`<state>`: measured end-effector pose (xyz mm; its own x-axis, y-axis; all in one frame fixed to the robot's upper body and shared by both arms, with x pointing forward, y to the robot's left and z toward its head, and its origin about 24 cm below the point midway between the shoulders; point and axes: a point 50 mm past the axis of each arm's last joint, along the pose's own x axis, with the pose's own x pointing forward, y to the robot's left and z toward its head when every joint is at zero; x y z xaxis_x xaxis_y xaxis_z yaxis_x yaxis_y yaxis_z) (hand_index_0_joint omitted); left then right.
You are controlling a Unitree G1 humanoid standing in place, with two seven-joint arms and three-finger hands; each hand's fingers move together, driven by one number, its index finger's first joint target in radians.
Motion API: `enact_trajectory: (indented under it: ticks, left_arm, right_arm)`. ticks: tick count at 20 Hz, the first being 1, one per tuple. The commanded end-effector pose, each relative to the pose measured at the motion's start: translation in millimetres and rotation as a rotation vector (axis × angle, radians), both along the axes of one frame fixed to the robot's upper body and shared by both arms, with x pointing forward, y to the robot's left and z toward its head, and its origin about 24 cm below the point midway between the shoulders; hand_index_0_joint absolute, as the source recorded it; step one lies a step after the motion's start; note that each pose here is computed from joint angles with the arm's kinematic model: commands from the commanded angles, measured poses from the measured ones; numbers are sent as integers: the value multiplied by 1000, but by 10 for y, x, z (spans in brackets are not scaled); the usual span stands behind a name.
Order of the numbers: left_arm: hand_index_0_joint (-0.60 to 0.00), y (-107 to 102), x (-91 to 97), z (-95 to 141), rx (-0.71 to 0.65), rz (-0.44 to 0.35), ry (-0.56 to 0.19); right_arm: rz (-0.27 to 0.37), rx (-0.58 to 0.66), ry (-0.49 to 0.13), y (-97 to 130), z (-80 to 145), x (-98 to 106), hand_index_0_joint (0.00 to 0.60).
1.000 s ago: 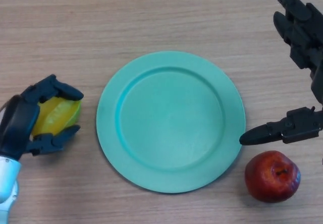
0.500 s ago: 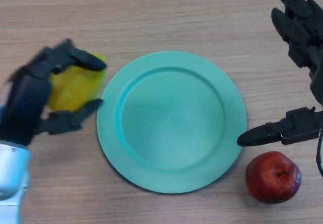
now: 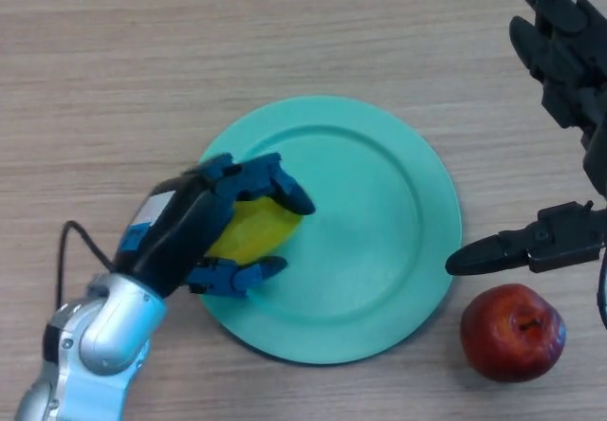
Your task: Pick up the yellow starfruit and place it on the plate
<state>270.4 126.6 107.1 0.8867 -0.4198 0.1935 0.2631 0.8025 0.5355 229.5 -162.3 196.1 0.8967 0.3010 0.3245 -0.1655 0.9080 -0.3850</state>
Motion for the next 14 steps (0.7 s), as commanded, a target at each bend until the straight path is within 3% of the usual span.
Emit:
enact_trajectory:
  ticks: [1,6,7,10,11,12,14]
  left_arm:
    - [-600,44,1,343,-131,33,-186]
    - [-600,53,37,318,-110,72,-133]
    - [-550,57,36,328,-114,75,-133]
    - [-150,61,22,319,-113,81,-132]
    - [-50,64,12,314,-108,82,-132]
    - [0,72,0,305,-94,81,-130]
    - [0,84,3,280,-61,93,-137]
  right_arm:
    - [1,-20,-242,-8,294,-165,0]
    - [-24,-40,-279,3,326,-150,0]
    - [-26,-45,-281,5,333,-150,0]
    - [-31,-49,-292,-3,323,-158,0]
    - [-36,-50,-300,-13,321,-158,0]
    - [-44,-50,-304,-26,324,-149,0]
    - [-47,-52,-297,-41,303,-128,0]
